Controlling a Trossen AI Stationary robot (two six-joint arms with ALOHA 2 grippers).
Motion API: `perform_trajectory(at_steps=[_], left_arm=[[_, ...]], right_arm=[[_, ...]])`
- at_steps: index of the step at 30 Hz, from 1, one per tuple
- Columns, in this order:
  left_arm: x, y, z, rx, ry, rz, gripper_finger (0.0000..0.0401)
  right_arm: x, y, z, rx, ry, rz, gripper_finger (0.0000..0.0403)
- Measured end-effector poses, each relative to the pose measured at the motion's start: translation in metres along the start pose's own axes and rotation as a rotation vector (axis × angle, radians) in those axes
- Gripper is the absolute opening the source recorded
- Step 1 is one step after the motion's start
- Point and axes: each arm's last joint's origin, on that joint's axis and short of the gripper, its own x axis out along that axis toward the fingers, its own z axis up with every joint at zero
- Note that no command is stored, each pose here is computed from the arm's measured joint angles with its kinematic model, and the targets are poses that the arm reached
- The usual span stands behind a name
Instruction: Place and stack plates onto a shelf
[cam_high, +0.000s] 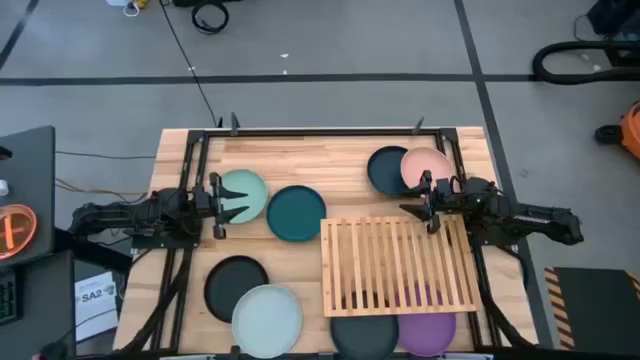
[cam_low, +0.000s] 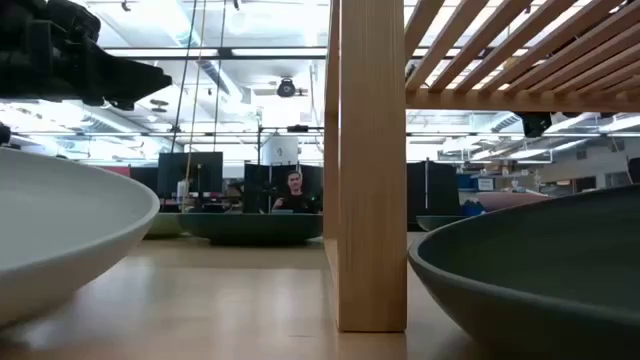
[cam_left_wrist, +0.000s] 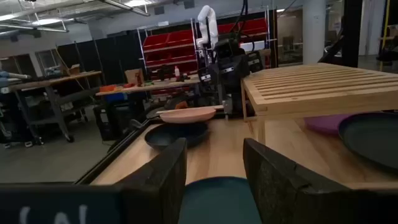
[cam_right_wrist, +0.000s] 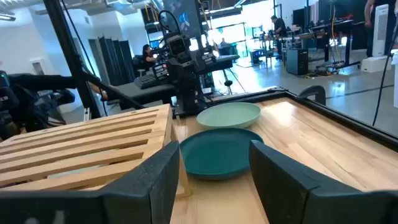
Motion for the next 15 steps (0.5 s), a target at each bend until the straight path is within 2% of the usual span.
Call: perform_trajectory(at_steps=[15], left_arm=[[0.0003, -0.0001, -0.0006, 0.002, 0.008, -0.001, 0.0165]], right_arm=[[0.0000, 0.0000, 0.0000, 0.000, 0.000, 0.000, 0.0199]])
